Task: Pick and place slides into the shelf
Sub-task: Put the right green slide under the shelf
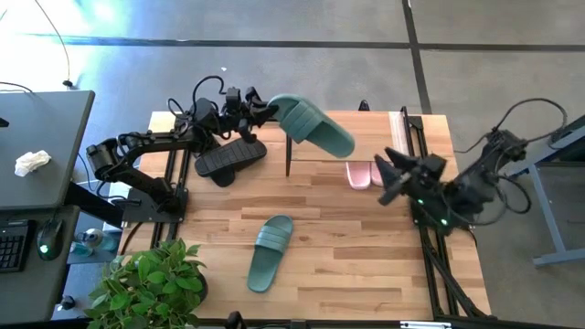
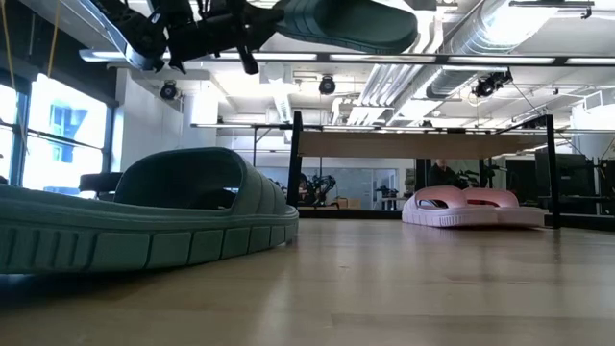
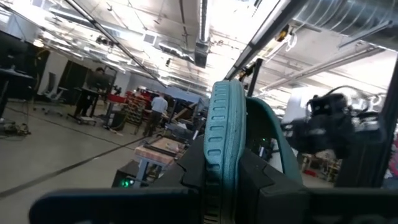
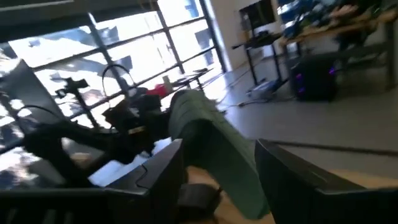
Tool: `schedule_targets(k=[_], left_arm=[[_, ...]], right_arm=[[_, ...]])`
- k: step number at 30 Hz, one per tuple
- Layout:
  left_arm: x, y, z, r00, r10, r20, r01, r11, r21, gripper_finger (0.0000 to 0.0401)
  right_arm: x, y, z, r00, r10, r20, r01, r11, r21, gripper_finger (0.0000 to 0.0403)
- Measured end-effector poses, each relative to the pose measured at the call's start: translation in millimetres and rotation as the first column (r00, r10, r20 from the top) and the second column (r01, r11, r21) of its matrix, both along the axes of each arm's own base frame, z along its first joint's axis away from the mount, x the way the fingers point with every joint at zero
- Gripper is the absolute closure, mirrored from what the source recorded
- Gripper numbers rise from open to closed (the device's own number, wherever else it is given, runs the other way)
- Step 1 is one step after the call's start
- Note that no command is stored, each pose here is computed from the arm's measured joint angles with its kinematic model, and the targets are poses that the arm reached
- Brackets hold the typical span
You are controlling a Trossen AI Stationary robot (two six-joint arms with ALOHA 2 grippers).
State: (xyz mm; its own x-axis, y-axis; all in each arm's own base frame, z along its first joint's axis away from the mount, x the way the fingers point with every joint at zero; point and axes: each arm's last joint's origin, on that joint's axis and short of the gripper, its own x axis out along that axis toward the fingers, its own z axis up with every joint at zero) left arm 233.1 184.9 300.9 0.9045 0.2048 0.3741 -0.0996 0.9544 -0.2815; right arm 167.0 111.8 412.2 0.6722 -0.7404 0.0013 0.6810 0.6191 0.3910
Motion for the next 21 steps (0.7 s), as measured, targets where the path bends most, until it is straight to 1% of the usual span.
schedule_targets(k=[3,5,6,8,11,14,16,17,19,21], left_arm=[[0,-1,0,1.000,-0.017,-0.004,0.017,1.000,0.006,0.0372],[0,-1,0,0.999,-0.037,-0.010,0.037,0.999,0.011,0.0372],[0,-1,0,0.999,-0.049,-0.014,0.049,0.999,0.016,0.0372],[1,-2,0,0.998,-0.063,-0.019,0.064,0.998,0.019,0.0372],[1,-2,-1,0.997,-0.074,-0.024,0.075,0.997,0.020,0.0372],[1,-2,-2,0.996,-0.086,-0.037,0.087,0.996,0.015,0.0372],[1,-2,-2,0.995,-0.088,-0.038,0.089,0.996,0.016,0.0372],[1,-2,-2,0.995,-0.088,-0.038,0.089,0.996,0.015,0.0372],[1,-2,-2,0.995,-0.089,-0.038,0.090,0.996,0.016,0.0370],[1,-2,-2,0.995,-0.090,-0.039,0.091,0.996,0.016,0.0368]], right_arm=[[-15,4,-43,0.993,0.061,0.102,-0.070,0.993,0.093,0.0226],[-12,8,-78,0.984,0.113,0.141,-0.130,0.984,0.118,0.0233],[-7,9,-95,0.976,0.153,0.155,-0.174,0.976,0.128,0.0236],[7,11,-124,0.951,0.268,0.154,-0.290,0.946,0.147,0.0241],[32,10,-145,0.925,0.341,0.170,-0.373,0.902,0.219,0.0244],[62,11,-165,0.893,0.441,0.089,-0.447,0.852,0.272,0.0244],[80,11,-166,0.865,0.498,0.061,-0.491,0.817,0.302,0.0244],[89,11,-168,0.849,0.527,0.026,-0.508,0.802,0.314,0.0244],[103,9,-175,0.821,0.565,-0.081,-0.512,0.791,0.336,0.0244],[111,4,-177,0.798,0.576,-0.176,-0.493,0.793,0.357,0.0245]])
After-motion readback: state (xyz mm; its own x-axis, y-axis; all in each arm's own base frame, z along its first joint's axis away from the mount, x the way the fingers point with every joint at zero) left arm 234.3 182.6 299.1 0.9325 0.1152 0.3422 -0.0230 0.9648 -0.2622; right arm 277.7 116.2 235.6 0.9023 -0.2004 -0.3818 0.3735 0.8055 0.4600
